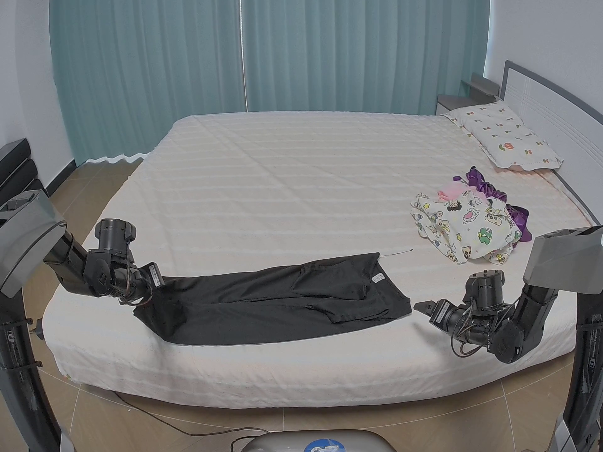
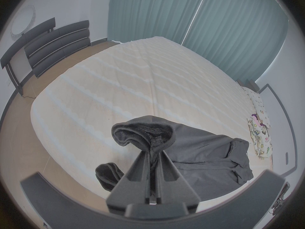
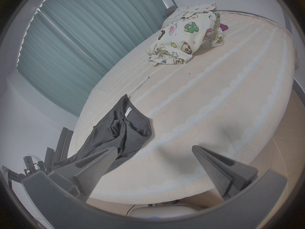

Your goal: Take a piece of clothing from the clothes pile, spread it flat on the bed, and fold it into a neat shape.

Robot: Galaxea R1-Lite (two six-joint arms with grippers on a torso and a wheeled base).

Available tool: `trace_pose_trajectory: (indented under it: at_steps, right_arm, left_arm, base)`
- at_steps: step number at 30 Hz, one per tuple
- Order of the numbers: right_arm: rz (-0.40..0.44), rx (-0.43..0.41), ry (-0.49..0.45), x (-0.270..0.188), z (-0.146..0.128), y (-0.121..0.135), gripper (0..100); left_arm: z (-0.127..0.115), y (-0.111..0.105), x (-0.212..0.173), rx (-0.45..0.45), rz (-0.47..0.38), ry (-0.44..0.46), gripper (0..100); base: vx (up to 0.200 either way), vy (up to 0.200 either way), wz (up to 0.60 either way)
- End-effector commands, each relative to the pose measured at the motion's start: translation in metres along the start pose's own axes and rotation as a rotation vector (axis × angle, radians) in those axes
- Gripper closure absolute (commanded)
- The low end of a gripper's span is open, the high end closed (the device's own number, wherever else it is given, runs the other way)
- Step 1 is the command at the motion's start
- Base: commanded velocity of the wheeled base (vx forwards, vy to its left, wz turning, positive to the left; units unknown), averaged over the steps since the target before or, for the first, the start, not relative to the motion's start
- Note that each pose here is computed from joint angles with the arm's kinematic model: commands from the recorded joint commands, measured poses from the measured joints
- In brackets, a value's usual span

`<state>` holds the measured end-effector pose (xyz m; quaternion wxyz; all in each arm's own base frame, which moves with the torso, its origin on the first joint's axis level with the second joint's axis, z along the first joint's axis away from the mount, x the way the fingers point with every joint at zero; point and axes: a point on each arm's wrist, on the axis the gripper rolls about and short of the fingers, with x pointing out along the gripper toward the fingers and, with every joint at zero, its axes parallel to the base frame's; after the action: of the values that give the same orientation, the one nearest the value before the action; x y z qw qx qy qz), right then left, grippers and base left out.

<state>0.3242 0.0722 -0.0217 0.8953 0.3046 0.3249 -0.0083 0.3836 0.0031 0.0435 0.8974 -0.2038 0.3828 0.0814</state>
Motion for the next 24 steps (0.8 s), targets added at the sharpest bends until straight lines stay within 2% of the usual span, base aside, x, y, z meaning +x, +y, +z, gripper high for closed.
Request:
trace_pose_trajectory:
  at_steps: [1,8,9,17,20,24]
  right_arm:
    - [-0.001,-0.001,0.002,-0.001,-0.001,-0.001,0]
    - [-0.001,-0.001,0.002,-0.001,-0.001,-0.001,0]
    - [-0.002,-0.001,0.003,-0.001,-0.001,-0.001,0]
    - [0.000,-0.002,0.002,-0.001,-0.001,0.000,0]
    - [-0.002,-0.001,0.003,0.000,-0.001,-0.001,0]
    - [-0.001,-0.002,0.004,0.000,-0.002,-0.001,0]
  left_arm:
    - [-0.001,-0.020,-0.011,0.034,-0.025,-0.007,100]
    - [-0.007,-0.047,-0.016,0.080,-0.039,-0.002,100]
    - [-0.009,-0.057,-0.017,0.084,-0.056,0.000,100]
    - [-0.012,-0.104,-0.024,0.057,-0.118,0.043,100]
    - [-0.013,-0.113,-0.023,0.056,-0.131,0.049,100]
    - [-0.024,-0.137,-0.013,0.058,-0.150,0.083,100]
  base:
    - [0.000,-0.200,0.00]
    - [0.000,-0.200,0.00]
    - [0.000,-0.200,0.00]
    - [0.000,-0.200,0.00]
    - [0.000,-0.200,0.00]
    - [0.000,-0.200,0.00]
